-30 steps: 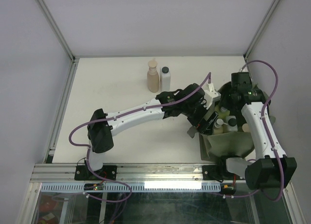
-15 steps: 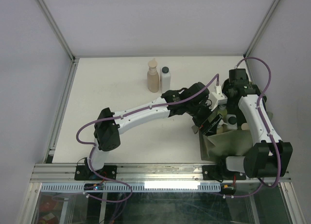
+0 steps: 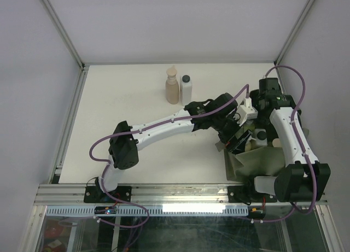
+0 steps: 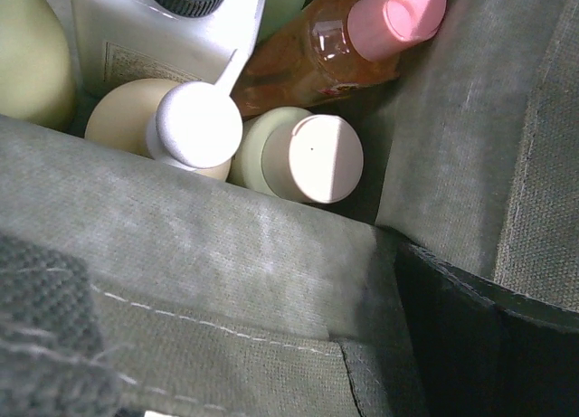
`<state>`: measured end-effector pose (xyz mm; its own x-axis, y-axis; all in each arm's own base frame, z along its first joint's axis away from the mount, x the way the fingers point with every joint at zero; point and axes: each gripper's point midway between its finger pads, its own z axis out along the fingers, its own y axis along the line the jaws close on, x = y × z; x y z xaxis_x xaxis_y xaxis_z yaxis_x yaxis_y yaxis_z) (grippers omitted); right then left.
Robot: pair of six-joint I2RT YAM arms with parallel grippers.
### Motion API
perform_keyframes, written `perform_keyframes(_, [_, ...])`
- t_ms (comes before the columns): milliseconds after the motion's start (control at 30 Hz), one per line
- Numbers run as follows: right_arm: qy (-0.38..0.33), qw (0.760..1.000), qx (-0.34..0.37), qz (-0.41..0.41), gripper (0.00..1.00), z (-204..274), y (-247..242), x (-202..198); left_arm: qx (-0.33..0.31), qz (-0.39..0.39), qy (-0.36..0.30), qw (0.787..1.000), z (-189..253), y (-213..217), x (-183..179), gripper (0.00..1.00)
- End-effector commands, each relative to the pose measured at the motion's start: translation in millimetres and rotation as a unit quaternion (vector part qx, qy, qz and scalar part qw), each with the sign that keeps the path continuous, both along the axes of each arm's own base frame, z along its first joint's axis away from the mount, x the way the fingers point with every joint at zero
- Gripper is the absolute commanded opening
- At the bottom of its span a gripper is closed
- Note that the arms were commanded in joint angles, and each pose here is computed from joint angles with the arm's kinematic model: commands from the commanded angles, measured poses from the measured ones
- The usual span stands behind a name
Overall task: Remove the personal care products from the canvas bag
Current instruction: Take out the care product from the canvas bag.
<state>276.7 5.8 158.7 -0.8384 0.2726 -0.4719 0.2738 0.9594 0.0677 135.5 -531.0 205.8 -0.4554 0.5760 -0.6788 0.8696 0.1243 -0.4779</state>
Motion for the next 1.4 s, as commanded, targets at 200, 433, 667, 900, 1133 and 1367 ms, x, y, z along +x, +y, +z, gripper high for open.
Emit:
perform_keyframes(200, [0.014, 0.999, 0.040, 0.016, 0.51, 0, 17, -12, 0.011, -0.033, 0.005, 0.999, -6, 0, -17, 0.99])
perform_keyframes(433, [0.025, 0.999, 0.037, 0.017, 0.48, -7, 21, -16, 0.013, -0.027, 0.000, 1.000, -5, 2, -15, 0.99])
perform_keyframes(667, [0.025, 0.999, 0.018, 0.013, 0.34, -13, 18, -15, 0.013, -0.024, -0.001, 1.000, -4, 3, -15, 0.99])
perform_keyframes(900, [0.004, 1.000, -0.012, 0.012, 0.28, -8, 10, -2, 0.015, -0.021, -0.001, 1.000, -3, 5, -15, 0.99])
perform_keyframes(1133, [0.009, 0.999, -0.025, 0.023, 0.39, -15, 7, -1, 0.018, -0.019, 0.000, 1.000, -4, 9, -16, 0.99])
perform_keyframes(1367, [0.015, 0.999, -0.022, 0.025, 0.42, -22, 10, -5, 0.018, -0.015, -0.003, 1.000, -4, 12, -16, 0.99])
